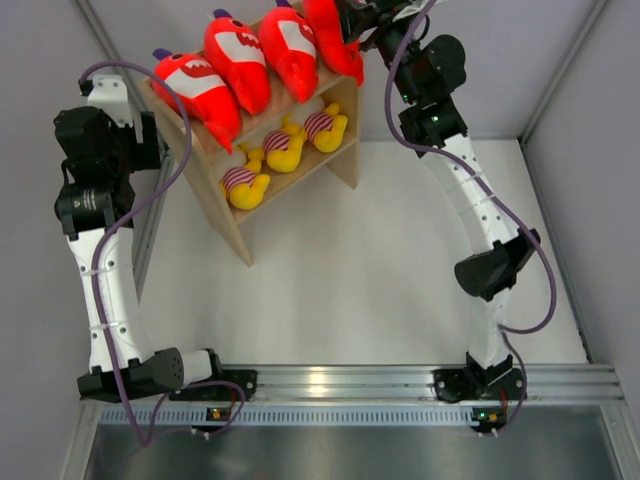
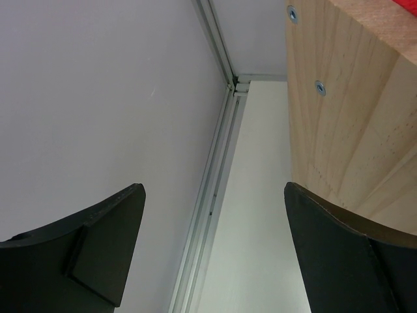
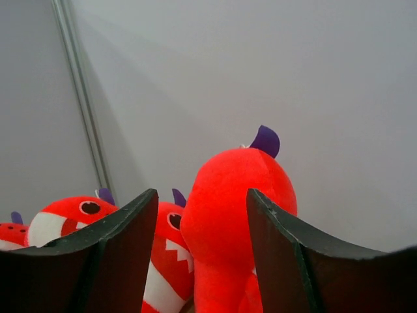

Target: Place and organize the stuffed toys onto the shelf

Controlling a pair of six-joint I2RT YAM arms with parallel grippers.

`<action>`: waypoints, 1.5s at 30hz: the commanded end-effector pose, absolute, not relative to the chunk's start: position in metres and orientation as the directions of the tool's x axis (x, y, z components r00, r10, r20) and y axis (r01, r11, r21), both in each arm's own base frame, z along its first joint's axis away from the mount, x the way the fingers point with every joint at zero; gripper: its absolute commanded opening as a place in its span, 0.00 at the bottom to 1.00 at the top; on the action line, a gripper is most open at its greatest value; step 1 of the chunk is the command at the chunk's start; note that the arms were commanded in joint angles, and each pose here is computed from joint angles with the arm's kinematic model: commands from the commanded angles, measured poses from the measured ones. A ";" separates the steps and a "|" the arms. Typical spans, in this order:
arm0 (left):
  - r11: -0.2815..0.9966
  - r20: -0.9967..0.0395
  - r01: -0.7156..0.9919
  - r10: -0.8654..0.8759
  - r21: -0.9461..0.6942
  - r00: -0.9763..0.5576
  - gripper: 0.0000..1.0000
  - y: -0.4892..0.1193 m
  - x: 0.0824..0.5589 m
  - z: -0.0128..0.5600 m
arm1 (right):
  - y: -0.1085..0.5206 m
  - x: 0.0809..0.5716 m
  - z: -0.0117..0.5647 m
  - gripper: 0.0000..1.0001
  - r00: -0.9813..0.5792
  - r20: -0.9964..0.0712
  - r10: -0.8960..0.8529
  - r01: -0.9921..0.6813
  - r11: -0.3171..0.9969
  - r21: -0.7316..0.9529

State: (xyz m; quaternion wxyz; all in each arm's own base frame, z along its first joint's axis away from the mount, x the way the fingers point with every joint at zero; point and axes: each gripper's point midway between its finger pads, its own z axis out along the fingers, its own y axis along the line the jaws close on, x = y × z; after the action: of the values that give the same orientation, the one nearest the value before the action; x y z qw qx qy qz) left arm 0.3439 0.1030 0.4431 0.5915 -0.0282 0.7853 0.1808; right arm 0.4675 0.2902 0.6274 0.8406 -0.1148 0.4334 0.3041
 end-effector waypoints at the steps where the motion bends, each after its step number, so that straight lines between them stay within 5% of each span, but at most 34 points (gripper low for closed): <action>1: 0.936 -0.958 -0.265 0.170 0.231 -0.232 0.93 0.101 0.341 0.459 | 0.280 0.459 0.659 0.56 0.465 -0.684 0.562 -0.678 0.723 0.133; 6: 0.945 -0.960 -0.243 0.166 0.221 -0.226 0.93 0.096 0.342 0.458 | 0.282 0.473 0.657 0.41 0.485 -0.635 0.602 -0.678 0.717 0.162; 17: 0.950 -0.961 -0.231 0.157 0.210 -0.227 0.93 0.093 0.344 0.455 | 0.331 0.506 0.603 0.36 0.446 -0.696 0.563 -0.692 0.710 0.131; 23: 0.951 -0.959 -0.226 0.159 0.213 -0.233 0.93 0.093 0.344 0.452 | 0.317 0.501 0.616 0.51 0.489 -0.693 0.530 -0.655 0.747 0.110; 27: 0.951 -0.958 -0.221 0.161 0.215 -0.237 0.93 0.093 0.345 0.451 | 0.299 0.486 0.638 0.76 0.528 -0.679 0.510 -0.641 0.764 0.076; 30: 0.953 -0.958 -0.217 0.160 0.212 -0.236 0.93 0.092 0.345 0.451 | 0.289 0.470 0.653 0.84 0.557 -0.674 0.485 -0.628 0.778 0.042; 45: 0.947 -0.954 -0.221 0.176 0.232 -0.244 0.93 0.094 0.343 0.450 | 0.265 0.451 0.665 0.89 0.542 -0.692 0.478 -0.634 0.773 0.037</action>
State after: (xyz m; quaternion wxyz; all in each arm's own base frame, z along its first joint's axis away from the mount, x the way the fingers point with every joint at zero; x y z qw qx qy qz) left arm 0.3485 0.0925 0.4297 0.5870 -0.0146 0.7953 0.1510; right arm 0.4658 0.2824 0.6478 0.8668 -0.1128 0.3692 0.3156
